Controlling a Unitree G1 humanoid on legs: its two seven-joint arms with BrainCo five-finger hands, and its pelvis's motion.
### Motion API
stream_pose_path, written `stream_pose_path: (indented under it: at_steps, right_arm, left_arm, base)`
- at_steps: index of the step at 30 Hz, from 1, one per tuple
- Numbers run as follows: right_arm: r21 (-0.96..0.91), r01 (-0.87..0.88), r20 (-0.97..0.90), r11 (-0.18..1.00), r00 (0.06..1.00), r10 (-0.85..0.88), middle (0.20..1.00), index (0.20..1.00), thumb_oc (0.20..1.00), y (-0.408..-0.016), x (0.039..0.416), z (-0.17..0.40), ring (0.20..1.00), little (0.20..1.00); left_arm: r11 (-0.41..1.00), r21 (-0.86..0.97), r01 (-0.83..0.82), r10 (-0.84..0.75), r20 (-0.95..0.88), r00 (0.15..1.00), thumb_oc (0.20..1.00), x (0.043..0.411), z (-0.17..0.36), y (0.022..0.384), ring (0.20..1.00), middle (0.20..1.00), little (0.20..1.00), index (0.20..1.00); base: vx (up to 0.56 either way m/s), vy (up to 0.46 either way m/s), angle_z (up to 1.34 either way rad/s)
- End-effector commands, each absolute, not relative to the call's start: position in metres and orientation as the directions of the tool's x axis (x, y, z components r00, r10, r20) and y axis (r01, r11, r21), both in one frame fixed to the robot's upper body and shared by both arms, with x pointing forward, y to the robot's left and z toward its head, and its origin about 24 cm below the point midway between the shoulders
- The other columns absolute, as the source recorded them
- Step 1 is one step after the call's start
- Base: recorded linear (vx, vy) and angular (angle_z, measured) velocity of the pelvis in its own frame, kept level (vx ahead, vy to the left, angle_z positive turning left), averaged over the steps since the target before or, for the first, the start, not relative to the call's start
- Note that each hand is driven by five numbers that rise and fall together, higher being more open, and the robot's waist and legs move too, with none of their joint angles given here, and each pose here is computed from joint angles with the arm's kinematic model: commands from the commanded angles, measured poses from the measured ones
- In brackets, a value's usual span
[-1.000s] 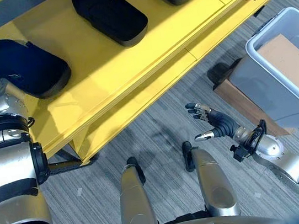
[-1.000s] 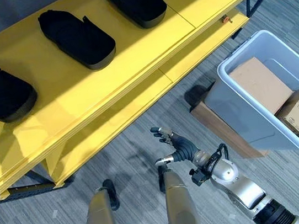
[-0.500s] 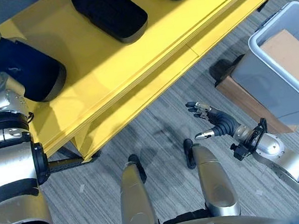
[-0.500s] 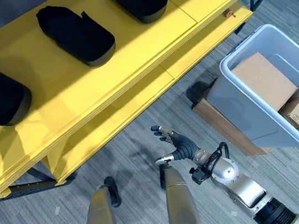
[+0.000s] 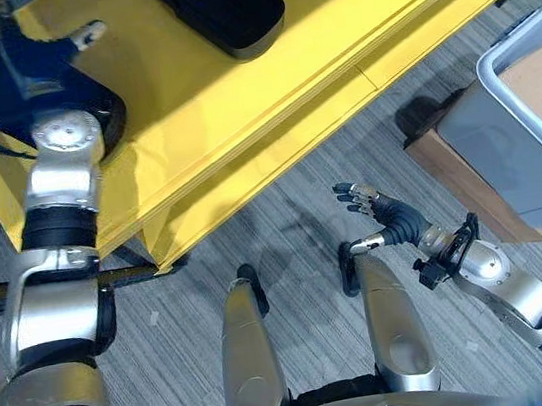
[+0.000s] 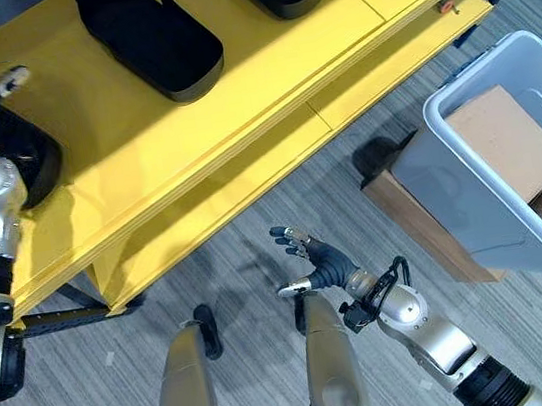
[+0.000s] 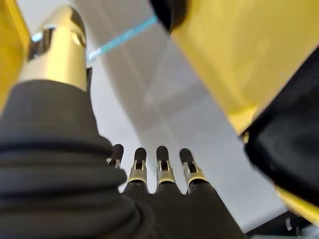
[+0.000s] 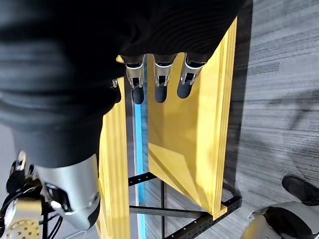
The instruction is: Move parts from the plastic box to the shelf.
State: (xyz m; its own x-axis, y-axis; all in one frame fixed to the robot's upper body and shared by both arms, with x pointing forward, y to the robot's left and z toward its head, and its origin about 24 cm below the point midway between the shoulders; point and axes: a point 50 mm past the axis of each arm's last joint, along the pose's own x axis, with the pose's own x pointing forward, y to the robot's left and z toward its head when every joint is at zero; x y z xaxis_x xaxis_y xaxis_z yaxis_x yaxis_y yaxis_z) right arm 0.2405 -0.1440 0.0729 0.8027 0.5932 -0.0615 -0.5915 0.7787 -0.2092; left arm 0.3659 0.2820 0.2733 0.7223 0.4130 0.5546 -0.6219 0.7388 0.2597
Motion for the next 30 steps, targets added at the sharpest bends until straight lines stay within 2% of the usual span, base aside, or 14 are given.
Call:
stream_pose_path:
  at_steps: [1,6,11,20,30]
  right_arm:
    - [-0.201,-0.583,0.047,0.787,0.797,0.602,1.000,1.000,1.000,-0.135,0.250,0.089,1.000,1.000]
    - [-0.207,-0.587,0.048,0.783,0.793,0.607,1.000,1.000,1.000,-0.134,0.251,0.090,1.000,1.000]
    - [-0.221,-0.584,0.051,0.781,0.793,0.607,1.000,1.000,1.000,-0.134,0.252,0.092,1.000,1.000]
    - [-0.237,-0.587,0.050,0.774,0.788,0.613,1.000,1.000,1.000,-0.135,0.251,0.092,1.000,1.000]
    - [-0.229,-0.575,0.044,0.785,0.800,0.598,1.000,1.000,1.000,-0.140,0.249,0.091,1.000,1.000]
  left_arm:
    - [0.746,0.228,-0.626,0.334,0.686,0.647,1.000,0.355,0.308,0.268,1.000,1.000,1.000,1.000]
    - [0.827,0.151,-0.541,0.338,0.636,0.694,1.000,0.365,0.288,0.245,1.000,1.000,1.000,1.000]
    - [0.854,0.076,-0.515,0.376,0.595,0.710,1.000,0.370,0.280,0.240,1.000,1.000,1.000,1.000]
    - [0.839,-0.009,-0.545,0.476,0.499,0.724,1.000,0.375,0.260,0.256,1.000,1.000,1.000,1.000]
    - [0.795,-0.019,-0.606,0.549,0.449,0.705,1.000,0.373,0.247,0.274,1.000,1.000,1.000,1.000]
  base:
    - [0.00,0.000,0.00]
    - [0.00,0.000,0.00]
    - [0.00,0.000,0.00]
    - [0.00,0.000,0.00]
    - [0.00,0.001,0.00]
